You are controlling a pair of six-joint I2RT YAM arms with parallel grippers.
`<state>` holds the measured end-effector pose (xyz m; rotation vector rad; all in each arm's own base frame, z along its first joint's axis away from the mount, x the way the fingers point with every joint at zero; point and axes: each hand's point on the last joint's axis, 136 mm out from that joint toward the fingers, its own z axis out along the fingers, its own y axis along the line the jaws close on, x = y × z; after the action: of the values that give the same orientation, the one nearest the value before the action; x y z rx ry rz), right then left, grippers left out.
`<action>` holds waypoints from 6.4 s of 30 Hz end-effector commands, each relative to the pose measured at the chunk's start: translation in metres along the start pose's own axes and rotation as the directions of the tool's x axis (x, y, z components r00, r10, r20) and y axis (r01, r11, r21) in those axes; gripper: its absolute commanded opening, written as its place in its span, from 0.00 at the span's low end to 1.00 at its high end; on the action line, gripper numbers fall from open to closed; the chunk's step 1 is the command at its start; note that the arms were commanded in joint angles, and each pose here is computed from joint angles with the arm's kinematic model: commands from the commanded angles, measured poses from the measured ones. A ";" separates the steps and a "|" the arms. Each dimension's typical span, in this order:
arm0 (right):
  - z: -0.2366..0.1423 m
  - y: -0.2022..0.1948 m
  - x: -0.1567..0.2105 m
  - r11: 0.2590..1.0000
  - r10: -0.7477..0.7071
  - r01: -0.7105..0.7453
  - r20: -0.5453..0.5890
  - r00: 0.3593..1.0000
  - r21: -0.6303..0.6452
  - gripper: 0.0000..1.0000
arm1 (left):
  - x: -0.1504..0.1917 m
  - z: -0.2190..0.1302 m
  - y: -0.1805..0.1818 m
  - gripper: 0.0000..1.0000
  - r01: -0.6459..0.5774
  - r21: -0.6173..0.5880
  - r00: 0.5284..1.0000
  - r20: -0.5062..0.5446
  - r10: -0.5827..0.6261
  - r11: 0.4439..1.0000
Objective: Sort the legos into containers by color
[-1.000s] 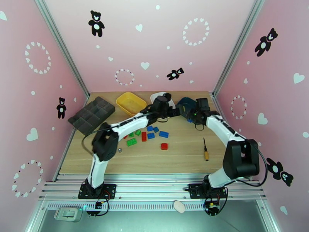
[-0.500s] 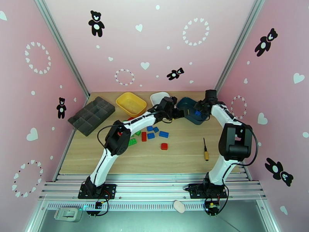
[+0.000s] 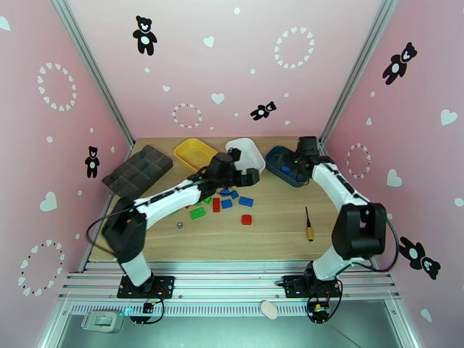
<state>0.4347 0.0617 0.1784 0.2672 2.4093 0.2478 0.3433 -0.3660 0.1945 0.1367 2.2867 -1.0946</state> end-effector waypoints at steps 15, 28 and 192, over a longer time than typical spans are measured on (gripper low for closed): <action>0.035 0.076 0.189 0.866 -0.487 0.494 -0.337 0.805 -0.072 0.89 | 0.061 -0.093 0.113 0.98 0.197 -0.212 0.970 0.187 -0.158 0.957; 0.074 0.076 0.210 0.828 -0.507 0.560 -0.409 0.759 0.013 0.88 | 0.075 -0.110 0.125 0.98 0.226 -0.215 0.960 0.216 -0.180 0.950; 0.035 0.113 0.160 0.956 -0.260 0.208 -0.272 0.926 -0.206 0.47 | 0.032 0.013 0.074 0.98 0.192 -0.078 0.981 0.033 -0.190 0.978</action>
<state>0.3532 0.2214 0.0634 -0.1870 2.7033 0.3464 0.3435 -0.2978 0.1014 -0.2072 2.3997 -0.9151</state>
